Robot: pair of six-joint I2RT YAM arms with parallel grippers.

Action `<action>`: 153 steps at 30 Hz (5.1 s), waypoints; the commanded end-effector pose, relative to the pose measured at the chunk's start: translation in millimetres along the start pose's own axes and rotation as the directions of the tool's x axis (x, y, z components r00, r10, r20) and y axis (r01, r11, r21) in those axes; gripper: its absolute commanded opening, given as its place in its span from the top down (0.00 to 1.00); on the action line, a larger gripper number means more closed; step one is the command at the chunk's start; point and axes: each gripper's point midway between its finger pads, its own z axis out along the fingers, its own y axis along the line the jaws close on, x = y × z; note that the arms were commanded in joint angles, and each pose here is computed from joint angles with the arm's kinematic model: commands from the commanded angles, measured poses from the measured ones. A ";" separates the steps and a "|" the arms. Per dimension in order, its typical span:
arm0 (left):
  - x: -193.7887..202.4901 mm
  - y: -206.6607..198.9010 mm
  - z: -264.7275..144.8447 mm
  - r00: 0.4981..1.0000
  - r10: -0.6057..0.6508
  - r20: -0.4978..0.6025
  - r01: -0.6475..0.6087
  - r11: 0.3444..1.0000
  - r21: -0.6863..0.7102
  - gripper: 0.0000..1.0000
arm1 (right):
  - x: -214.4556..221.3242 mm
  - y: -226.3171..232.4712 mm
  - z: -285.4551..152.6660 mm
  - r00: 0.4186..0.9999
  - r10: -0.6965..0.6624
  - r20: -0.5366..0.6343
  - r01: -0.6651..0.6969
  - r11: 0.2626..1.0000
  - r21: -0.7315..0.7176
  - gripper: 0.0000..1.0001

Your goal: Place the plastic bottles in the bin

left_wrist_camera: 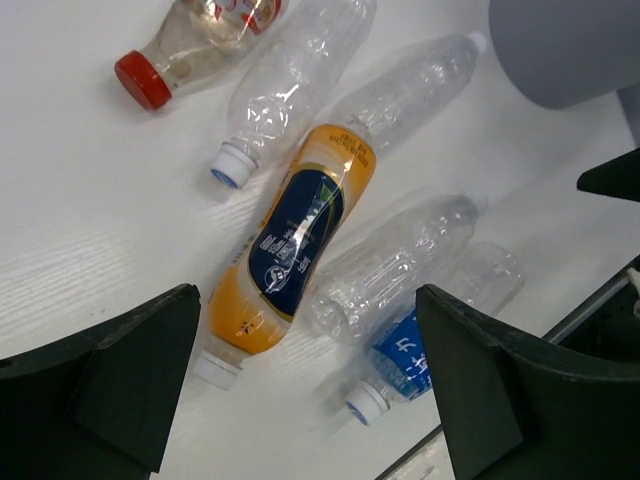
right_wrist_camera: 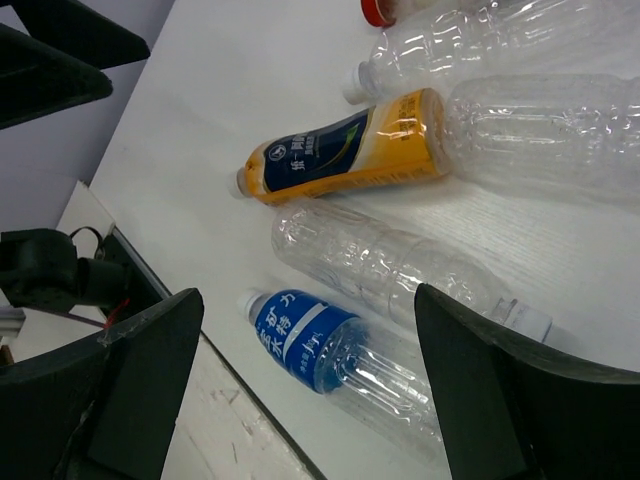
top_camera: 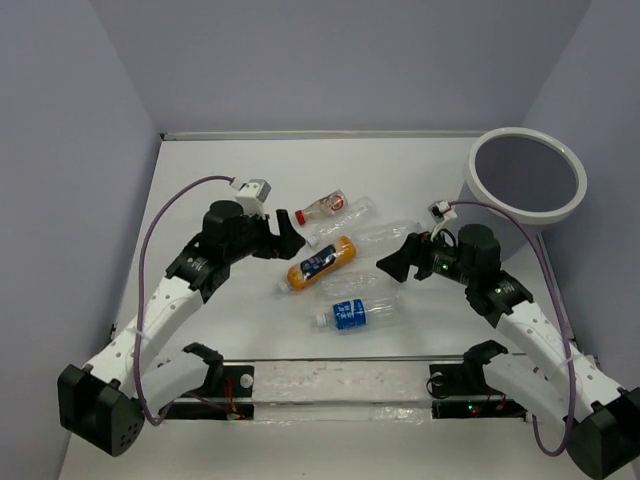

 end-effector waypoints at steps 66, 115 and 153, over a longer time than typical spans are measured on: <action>51.3 -132.8 -10.5 0.966 0.240 -0.099 -0.167 0.867 0.470 0.68 | -64.8 81.2 46.4 0.977 0.126 0.170 -0.061 0.938 -0.342 0.01; -18.9 -95.1 78.3 0.971 0.167 0.171 -0.178 0.983 0.052 0.01 | -323.3 19.3 -164.3 0.535 -0.533 0.655 -0.215 0.664 0.716 0.87; 95.0 -89.3 258.5 0.737 0.635 -0.233 -0.599 0.773 0.212 0.09 | -225.7 -31.6 -119.7 0.748 -0.252 0.614 -0.086 0.880 0.467 0.00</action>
